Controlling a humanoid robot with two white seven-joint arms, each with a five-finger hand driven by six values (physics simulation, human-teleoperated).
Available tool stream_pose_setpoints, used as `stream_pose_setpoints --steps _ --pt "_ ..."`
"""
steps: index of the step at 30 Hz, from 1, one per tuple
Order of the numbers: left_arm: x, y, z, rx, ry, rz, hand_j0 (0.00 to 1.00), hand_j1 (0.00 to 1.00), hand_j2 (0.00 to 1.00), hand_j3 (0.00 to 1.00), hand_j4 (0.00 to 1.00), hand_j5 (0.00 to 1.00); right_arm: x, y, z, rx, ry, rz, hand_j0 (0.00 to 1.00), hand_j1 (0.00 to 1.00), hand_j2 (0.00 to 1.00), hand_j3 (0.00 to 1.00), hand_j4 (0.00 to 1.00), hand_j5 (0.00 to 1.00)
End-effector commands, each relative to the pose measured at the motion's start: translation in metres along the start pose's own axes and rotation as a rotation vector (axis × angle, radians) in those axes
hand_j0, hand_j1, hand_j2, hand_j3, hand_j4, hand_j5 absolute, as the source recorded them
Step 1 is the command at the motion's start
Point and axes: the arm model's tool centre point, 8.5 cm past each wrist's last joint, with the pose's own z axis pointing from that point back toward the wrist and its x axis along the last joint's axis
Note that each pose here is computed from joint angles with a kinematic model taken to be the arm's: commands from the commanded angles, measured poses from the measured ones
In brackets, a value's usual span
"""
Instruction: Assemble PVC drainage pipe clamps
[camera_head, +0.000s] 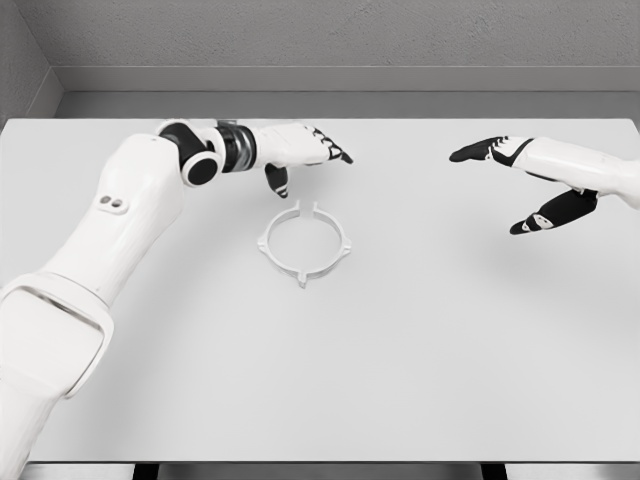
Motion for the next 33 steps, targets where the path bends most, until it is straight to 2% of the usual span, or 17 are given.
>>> stream_pose_setpoints --steps 1,2,17,22,26,33 --pt "0.004 -0.004 -0.004 -0.011 0.005 -0.016 1.00 1.00 1.00 1.00 1.00 1.00 0.000 0.000 0.000 -0.004 -0.001 -0.007 1.00 1.00 1.00 1.00 1.00 1.00" --pt "0.005 -0.011 -0.008 -0.027 0.026 -0.016 1.00 1.00 1.00 1.00 1.00 1.00 0.000 0.000 0.000 -0.004 -0.001 -0.007 1.00 1.00 1.00 1.00 1.00 1.00" --pt "0.007 -0.013 -0.011 -0.023 0.041 -0.017 1.00 1.00 1.00 1.00 1.00 1.00 0.000 -0.001 0.000 -0.006 0.000 -0.007 1.00 1.00 1.00 1.00 1.00 1.00" --pt "0.000 -0.014 -0.004 -0.022 0.041 -0.017 1.00 1.00 1.00 1.00 1.00 1.00 0.000 -0.002 0.001 -0.009 0.000 -0.004 1.00 1.00 1.00 1.00 1.00 1.00" --pt "0.003 -0.004 0.003 0.011 0.003 -0.056 1.00 1.00 1.00 1.00 1.00 1.00 0.000 -0.003 0.001 -0.008 0.001 -0.003 1.00 1.00 1.00 1.00 1.00 1.00" --pt "0.010 -0.008 0.000 0.006 -0.030 -0.059 1.00 1.00 1.00 1.00 1.00 1.00 0.000 -0.002 0.001 -0.009 0.000 -0.004 1.00 1.00 1.00 1.00 1.00 1.00"
